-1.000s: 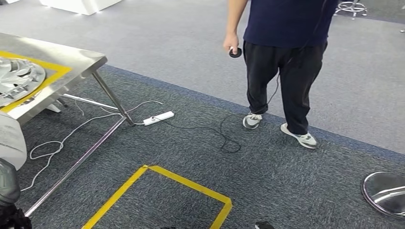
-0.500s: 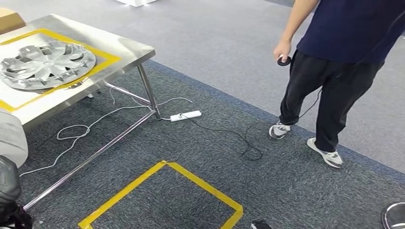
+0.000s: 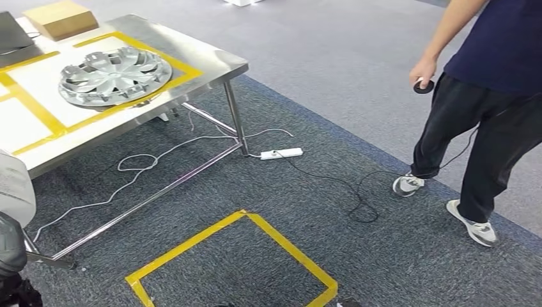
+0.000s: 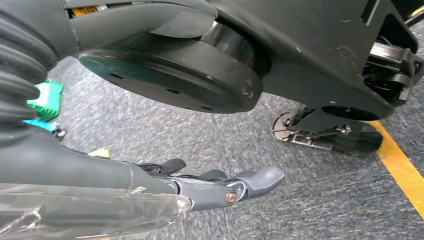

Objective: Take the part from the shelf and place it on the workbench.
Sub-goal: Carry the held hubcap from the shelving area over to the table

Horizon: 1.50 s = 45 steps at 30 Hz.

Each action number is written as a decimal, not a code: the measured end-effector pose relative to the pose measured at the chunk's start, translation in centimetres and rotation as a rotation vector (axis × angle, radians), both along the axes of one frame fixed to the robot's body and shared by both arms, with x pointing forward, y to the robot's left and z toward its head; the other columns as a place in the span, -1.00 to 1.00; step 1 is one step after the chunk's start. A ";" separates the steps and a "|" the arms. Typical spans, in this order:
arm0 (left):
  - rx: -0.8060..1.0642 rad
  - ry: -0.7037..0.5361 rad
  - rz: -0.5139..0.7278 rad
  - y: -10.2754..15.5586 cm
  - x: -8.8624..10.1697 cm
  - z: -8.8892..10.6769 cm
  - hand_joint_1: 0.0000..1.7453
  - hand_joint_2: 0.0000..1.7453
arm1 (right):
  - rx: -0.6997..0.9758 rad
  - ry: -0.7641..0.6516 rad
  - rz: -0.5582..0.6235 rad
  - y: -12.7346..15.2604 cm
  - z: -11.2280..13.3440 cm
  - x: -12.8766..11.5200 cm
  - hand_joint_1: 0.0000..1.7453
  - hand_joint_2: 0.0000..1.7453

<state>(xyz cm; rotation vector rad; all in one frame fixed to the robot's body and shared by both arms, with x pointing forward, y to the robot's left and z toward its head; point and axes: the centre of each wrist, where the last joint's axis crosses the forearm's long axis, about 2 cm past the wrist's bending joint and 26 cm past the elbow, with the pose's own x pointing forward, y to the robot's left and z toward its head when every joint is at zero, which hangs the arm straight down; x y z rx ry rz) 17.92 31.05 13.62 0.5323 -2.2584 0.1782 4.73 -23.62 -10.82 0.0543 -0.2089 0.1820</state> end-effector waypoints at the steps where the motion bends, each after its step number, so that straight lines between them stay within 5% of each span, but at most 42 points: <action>1: 0.000 0.000 0.000 0.0 0.0 0.0 1.00 1.00 | 0.000 0.000 0.000 0.0 0.0 0.0 -1.00 1.00; 45: -0.001 0.005 0.005 -0.1 0.2 0.0 1.00 1.00 | 0.005 -0.001 0.000 -0.1 0.0 0.5 -1.00 1.00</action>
